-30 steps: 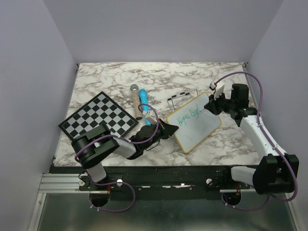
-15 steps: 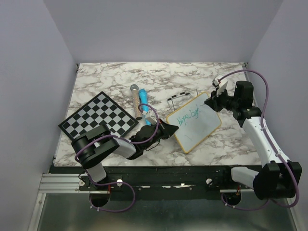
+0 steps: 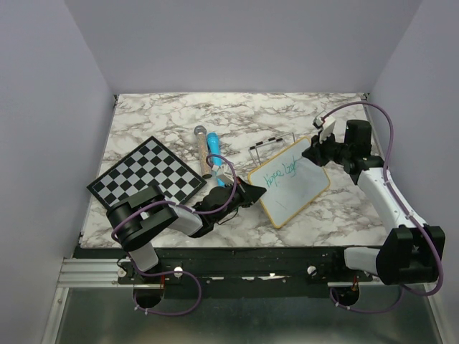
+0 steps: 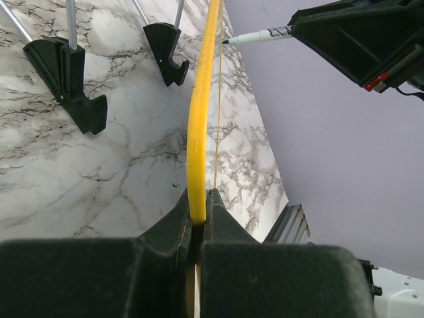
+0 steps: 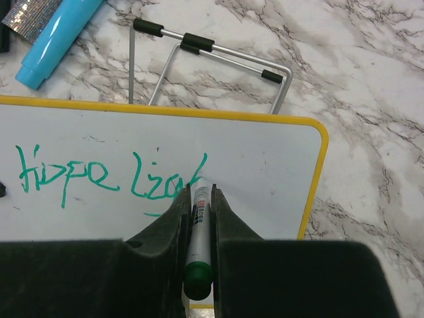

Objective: Write a sentence on the whiteboard

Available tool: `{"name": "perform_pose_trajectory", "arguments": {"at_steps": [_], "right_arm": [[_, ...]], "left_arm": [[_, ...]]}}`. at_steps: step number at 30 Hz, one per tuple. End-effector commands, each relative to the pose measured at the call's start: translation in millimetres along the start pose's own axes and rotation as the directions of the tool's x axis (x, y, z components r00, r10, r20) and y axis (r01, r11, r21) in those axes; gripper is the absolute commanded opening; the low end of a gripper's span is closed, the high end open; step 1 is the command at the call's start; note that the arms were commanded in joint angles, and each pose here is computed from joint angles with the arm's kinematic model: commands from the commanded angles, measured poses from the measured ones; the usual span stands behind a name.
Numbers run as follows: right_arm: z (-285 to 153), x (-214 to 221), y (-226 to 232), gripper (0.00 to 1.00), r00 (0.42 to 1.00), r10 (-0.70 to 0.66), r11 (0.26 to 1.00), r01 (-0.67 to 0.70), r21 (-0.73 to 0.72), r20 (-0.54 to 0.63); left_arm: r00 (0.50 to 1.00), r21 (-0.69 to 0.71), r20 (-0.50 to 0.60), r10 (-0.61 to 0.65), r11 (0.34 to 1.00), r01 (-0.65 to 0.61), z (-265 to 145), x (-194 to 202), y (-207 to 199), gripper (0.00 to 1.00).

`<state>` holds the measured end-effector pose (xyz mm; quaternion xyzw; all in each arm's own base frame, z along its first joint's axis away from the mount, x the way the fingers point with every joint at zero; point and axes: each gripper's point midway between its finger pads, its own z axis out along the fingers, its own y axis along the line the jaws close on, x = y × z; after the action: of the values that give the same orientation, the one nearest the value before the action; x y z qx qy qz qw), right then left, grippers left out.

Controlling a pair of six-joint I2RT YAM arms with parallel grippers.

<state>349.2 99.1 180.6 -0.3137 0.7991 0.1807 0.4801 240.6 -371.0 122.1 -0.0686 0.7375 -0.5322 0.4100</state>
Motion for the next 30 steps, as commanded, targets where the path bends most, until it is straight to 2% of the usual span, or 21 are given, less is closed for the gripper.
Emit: {"name": "perform_pose_trajectory", "arguments": {"at_steps": [1,30], "right_arm": [[4,-1,-1,0.01,1.0,0.007,1.0,-0.007,-0.009,0.012],[-2,31,12,0.01,0.998,0.009,0.999,-0.011,-0.032,-0.065]], "left_arm": [[0.999,0.016,-0.035,0.034,0.999,-0.033,-3,8,0,0.0],[0.999,0.014,-0.029,0.032,0.999,-0.032,-4,7,1,0.0]]}}
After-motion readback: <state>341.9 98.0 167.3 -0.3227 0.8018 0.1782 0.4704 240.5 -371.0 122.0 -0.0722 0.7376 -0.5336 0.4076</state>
